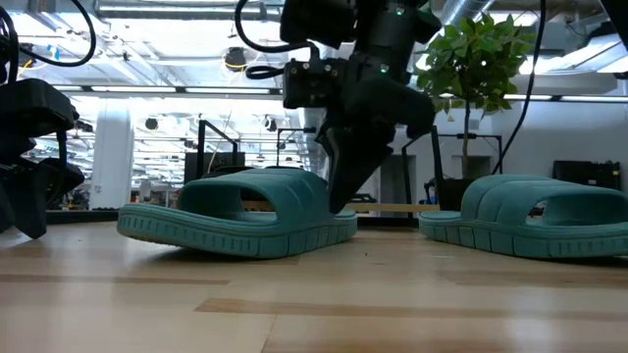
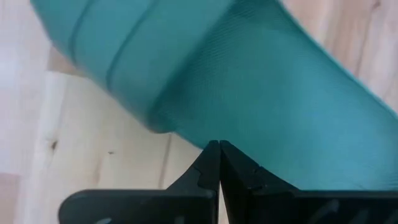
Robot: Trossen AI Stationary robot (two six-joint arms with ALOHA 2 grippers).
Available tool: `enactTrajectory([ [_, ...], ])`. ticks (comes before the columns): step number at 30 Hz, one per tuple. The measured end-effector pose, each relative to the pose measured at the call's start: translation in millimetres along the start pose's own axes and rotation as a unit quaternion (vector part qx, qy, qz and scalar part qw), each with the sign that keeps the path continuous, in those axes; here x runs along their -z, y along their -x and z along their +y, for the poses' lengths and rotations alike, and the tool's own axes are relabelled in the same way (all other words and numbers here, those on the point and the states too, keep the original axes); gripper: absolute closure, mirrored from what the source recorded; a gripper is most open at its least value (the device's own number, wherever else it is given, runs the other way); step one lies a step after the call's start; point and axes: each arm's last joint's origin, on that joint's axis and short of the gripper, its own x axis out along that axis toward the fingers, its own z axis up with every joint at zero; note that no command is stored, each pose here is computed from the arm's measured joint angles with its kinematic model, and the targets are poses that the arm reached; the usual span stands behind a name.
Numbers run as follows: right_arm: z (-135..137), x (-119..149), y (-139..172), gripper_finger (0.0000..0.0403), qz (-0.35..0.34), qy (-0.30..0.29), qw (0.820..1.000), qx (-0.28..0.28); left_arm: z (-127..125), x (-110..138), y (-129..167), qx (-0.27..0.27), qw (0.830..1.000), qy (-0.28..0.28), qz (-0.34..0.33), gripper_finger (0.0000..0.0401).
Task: Pick and place slides into the shelf
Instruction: Put the left green slide on the shelf
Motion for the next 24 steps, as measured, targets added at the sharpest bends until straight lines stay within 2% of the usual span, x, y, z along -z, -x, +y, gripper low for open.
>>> enactTrajectory([
  [4, 1.4, -1.3, 0.0, 0.0403, -0.006, 0.001, 1.000, -0.004, 0.0, 0.0, 0.0, 0.000, 1.000, 0.000, 0.000, 0.0266],
  [9, 22.7, -6.4, 0.8, 0.0403, -0.027, 0.025, 0.999, -0.040, 0.0, 0.0, 0.0, 0.000, 1.000, 0.000, 0.000, 0.0266],
  [17, 52.3, -8.3, 1.9, 0.0403, -0.034, 0.053, 0.996, -0.058, 0.0, 0.1, 0.0, 0.000, 1.000, 0.000, 0.000, 0.0266],
  [24, 56.6, -13.9, 3.1, 0.0403, -0.064, 0.050, 0.995, -0.058, 0.0, 0.1, 0.0, 0.000, 1.000, 0.000, 0.000, 0.0266],
])
